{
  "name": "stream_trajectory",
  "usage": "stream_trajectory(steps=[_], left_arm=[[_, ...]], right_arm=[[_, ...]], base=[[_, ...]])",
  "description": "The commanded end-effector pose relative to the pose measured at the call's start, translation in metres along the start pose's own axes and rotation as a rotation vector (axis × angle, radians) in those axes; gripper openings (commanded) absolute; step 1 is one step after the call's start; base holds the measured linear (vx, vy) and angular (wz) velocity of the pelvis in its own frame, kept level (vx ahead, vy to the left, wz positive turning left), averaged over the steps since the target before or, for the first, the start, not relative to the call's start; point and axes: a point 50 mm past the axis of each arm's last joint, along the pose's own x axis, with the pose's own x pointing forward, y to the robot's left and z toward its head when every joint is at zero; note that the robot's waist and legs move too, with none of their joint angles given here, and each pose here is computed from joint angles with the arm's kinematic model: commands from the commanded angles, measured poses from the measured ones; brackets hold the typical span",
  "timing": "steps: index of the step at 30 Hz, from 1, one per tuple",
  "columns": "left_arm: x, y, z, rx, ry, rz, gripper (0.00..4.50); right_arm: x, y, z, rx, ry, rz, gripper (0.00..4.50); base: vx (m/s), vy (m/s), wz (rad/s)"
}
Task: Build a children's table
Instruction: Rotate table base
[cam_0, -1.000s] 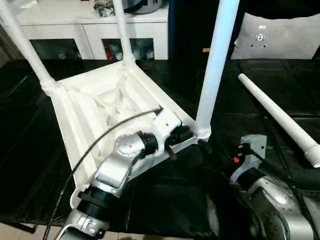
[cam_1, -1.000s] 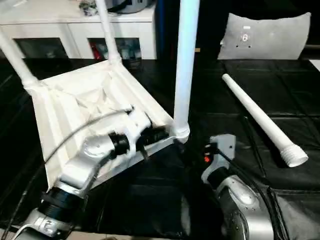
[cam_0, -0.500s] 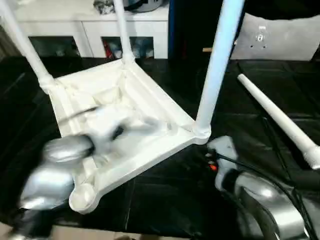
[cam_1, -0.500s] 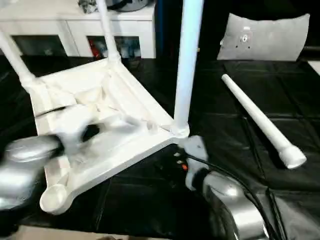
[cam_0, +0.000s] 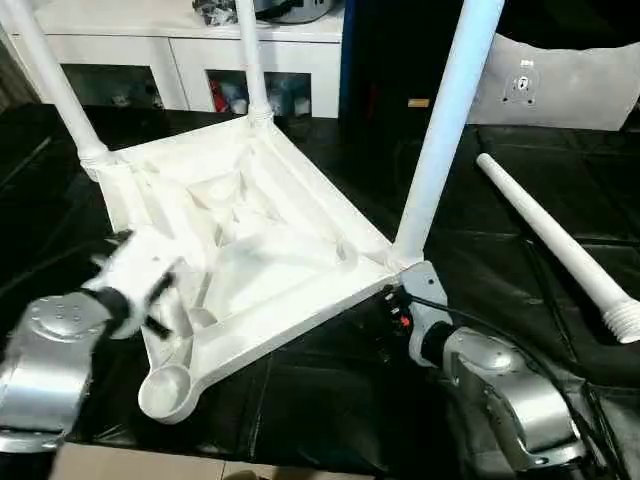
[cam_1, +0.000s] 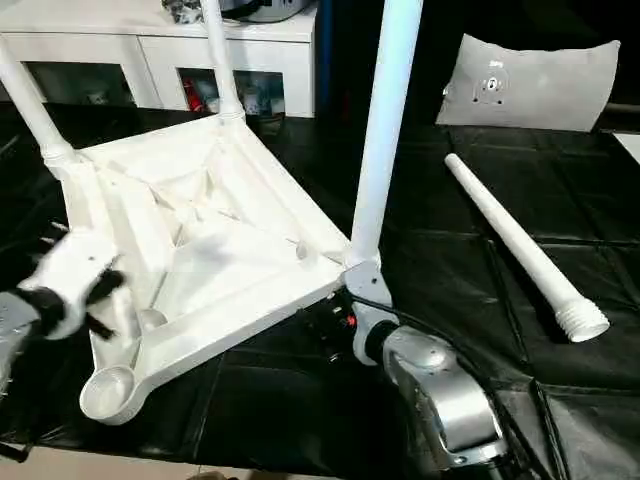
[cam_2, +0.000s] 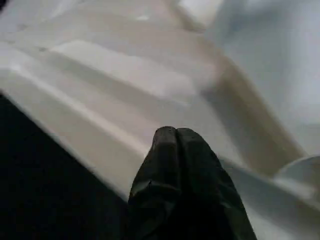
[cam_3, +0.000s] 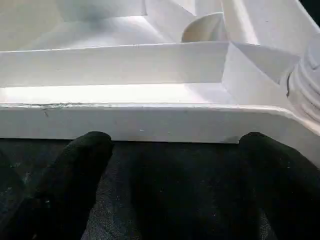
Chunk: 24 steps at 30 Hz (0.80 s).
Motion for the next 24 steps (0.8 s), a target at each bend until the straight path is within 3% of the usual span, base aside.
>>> stream_trajectory(steps=[1, 10, 14, 15, 16, 20, 24], left_arm=[[-0.003, 0.004, 0.001, 0.008, 0.008, 0.026, 0.02], [0.002, -0.023, -0.014, -0.002, 0.109, -0.146, 0.02], [0.006, -0.042, -0.019, 0.006, 0.142, -0.305, 0.02], [0.005, -0.054, -0.022, 0.017, 0.165, -0.41, 0.02], [0.005, -0.054, -0.022, 0.017, 0.165, -0.41, 0.02], [0.004, -0.081, -0.006, -0.026, 0.078, -0.667, 0.02], [0.006, -0.095, 0.008, -0.039, 0.008, -0.794, 0.02]], right_arm=[[0.003, 0.001, 0.002, -0.009, -0.005, -0.005, 4.5], [0.014, -0.002, 0.007, 0.017, -0.032, -0.062, 4.5], [0.024, 0.0, 0.016, 0.028, -0.072, -0.077, 4.5], [0.029, 0.001, 0.019, 0.029, -0.08, -0.08, 4.5], [0.029, 0.001, 0.019, 0.029, -0.08, -0.08, 4.5], [0.037, -0.002, 0.025, 0.024, -0.092, -0.091, 4.5], [0.039, -0.008, 0.027, 0.01, -0.094, -0.099, 4.5]], base=[[0.0, 0.0, 0.0], [0.0, 0.0, 0.0], [0.0, 0.0, 0.0], [0.0, 0.0, 0.0], [0.0, 0.0, 0.0], [0.0, 0.0, 0.0], [0.0, 0.0, 0.0]])
